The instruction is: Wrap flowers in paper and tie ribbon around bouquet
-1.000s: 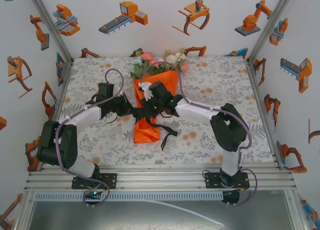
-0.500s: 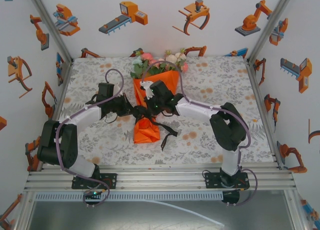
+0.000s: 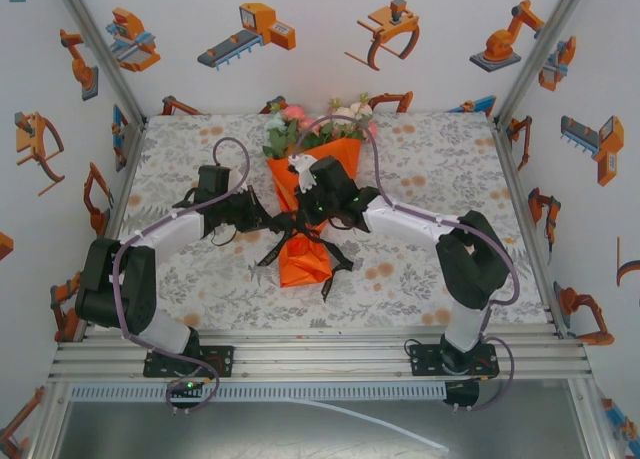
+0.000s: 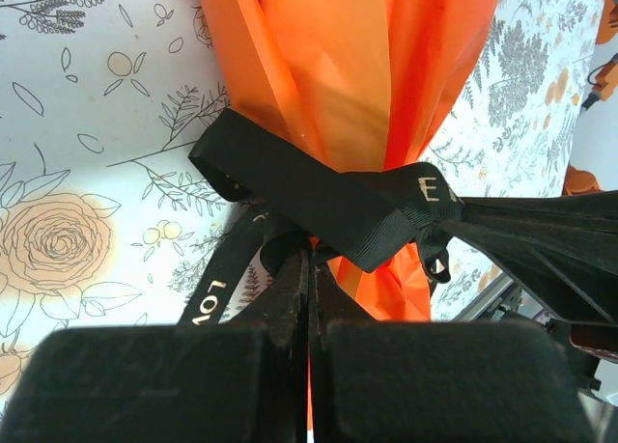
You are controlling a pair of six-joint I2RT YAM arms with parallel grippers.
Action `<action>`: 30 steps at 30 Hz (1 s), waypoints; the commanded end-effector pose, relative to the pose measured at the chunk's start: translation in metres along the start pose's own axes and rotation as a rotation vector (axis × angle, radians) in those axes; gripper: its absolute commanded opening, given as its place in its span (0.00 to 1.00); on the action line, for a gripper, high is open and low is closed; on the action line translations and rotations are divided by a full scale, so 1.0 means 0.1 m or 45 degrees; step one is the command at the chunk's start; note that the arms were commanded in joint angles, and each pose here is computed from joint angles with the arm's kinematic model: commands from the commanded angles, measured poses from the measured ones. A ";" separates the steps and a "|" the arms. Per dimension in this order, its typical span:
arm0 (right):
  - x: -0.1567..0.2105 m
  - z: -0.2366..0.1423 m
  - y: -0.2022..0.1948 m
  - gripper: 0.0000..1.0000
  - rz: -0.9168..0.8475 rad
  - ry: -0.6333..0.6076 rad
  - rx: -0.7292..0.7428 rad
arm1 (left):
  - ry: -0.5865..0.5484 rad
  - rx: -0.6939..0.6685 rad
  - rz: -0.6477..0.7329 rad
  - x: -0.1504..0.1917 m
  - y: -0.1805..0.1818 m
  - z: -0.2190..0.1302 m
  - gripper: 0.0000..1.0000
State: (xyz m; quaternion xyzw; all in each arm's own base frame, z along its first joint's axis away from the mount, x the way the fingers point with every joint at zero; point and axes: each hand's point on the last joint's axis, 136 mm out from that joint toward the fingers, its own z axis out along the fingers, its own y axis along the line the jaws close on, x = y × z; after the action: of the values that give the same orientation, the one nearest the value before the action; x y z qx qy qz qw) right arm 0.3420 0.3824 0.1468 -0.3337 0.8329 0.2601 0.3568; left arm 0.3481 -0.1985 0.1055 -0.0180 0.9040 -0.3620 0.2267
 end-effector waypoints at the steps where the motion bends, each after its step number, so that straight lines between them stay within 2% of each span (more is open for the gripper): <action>1: -0.25 -0.19 -0.11 0.11 0.010 -0.121 0.071 | -0.015 0.008 0.024 -0.07 -0.03 0.00 0.00; 2: -0.22 -0.19 -0.16 0.18 0.014 -0.109 0.099 | -0.014 0.015 0.026 -0.07 -0.04 0.00 0.00; 3: -0.19 -0.18 -0.19 0.19 0.018 -0.097 0.112 | -0.013 0.018 0.022 -0.06 -0.05 0.01 0.00; 7: -0.09 -0.19 -0.17 0.20 0.052 -0.056 0.092 | -0.007 0.030 0.022 -0.05 -0.07 0.03 0.00; 10: 0.00 -0.20 -0.10 0.27 0.105 -0.043 0.038 | 0.000 0.034 0.022 -0.03 -0.08 0.06 0.00; 19: 0.32 -0.10 -0.09 0.34 0.156 0.048 0.011 | 0.001 0.045 0.027 -0.04 -0.12 0.08 0.00; 24: 0.32 -0.02 -0.15 0.37 0.064 0.048 0.091 | 0.001 0.053 0.029 -0.04 -0.14 0.08 0.00; 30: 0.36 0.10 0.08 0.44 -0.031 0.079 0.060 | 0.004 0.054 0.028 -0.03 -0.14 0.10 0.00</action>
State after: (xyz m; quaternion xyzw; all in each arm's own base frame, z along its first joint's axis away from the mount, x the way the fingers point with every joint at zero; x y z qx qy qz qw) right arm 0.3217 0.3677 0.1099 -0.3237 0.8566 0.2316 0.3285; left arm 0.3467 -0.2076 0.1010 -0.0110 0.9035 -0.3672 0.2208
